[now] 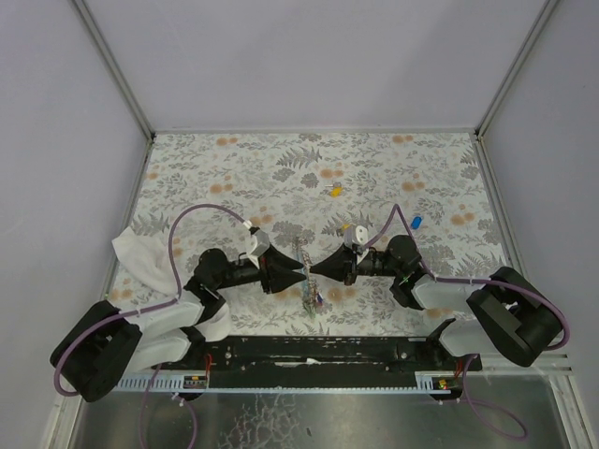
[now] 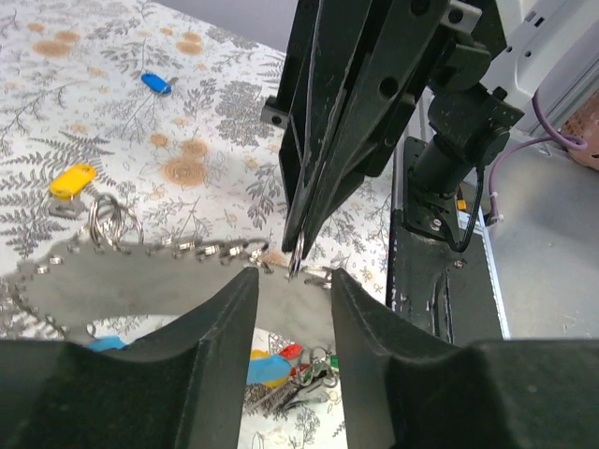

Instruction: Put the keys on the keyring

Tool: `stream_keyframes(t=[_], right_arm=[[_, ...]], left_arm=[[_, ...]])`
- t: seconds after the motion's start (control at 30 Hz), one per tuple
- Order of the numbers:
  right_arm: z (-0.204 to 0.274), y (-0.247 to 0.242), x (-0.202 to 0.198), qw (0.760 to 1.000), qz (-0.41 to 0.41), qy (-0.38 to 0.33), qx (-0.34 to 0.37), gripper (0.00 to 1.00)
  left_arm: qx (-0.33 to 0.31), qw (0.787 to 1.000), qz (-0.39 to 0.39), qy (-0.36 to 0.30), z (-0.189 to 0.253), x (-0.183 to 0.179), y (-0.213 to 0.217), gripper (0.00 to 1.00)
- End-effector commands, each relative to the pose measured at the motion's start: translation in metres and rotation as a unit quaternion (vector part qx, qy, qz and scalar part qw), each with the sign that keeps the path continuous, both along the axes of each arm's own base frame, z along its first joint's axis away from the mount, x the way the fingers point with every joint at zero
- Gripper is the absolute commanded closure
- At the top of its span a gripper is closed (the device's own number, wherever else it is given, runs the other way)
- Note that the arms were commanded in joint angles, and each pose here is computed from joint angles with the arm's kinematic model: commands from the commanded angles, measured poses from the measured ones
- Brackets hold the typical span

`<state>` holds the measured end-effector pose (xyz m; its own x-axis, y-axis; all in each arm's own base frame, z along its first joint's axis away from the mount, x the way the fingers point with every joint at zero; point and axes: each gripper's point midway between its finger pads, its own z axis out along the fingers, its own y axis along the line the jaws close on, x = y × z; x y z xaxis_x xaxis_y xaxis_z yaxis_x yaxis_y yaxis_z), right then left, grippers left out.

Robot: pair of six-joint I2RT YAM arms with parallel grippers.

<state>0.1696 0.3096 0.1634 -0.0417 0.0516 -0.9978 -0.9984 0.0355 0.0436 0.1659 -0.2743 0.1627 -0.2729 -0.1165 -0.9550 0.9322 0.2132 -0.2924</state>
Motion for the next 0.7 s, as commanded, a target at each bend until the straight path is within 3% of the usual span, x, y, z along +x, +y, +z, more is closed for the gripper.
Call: stream_keyframes(t=[0.0, 0.2, 0.43, 0.67], right_arm=[[0.034, 0.003, 0.002, 0.998, 0.010, -0.054, 0.041, 1.00], [0.036, 0.003, 0.001, 0.998, 0.011, -0.055, 0.042, 1.00], [0.033, 0.001, -0.001, 0.998, 0.013, -0.051, 0.033, 1.00], [0.011, -0.007, 0.003, 0.999, -0.010, -0.037, -0.037, 0.88]], left_arm=[[-0.028, 0.997, -0.015, -0.067, 0.030, 0.006, -0.006, 0.66], [-0.024, 0.997, -0.035, -0.061, 0.027, 0.003, -0.010, 0.74], [-0.020, 0.997, -0.039, -0.056, 0.028, 0.003, -0.011, 0.99], [0.009, 1.000, -0.002, -0.017, 0.031, 0.012, -0.010, 1.00]])
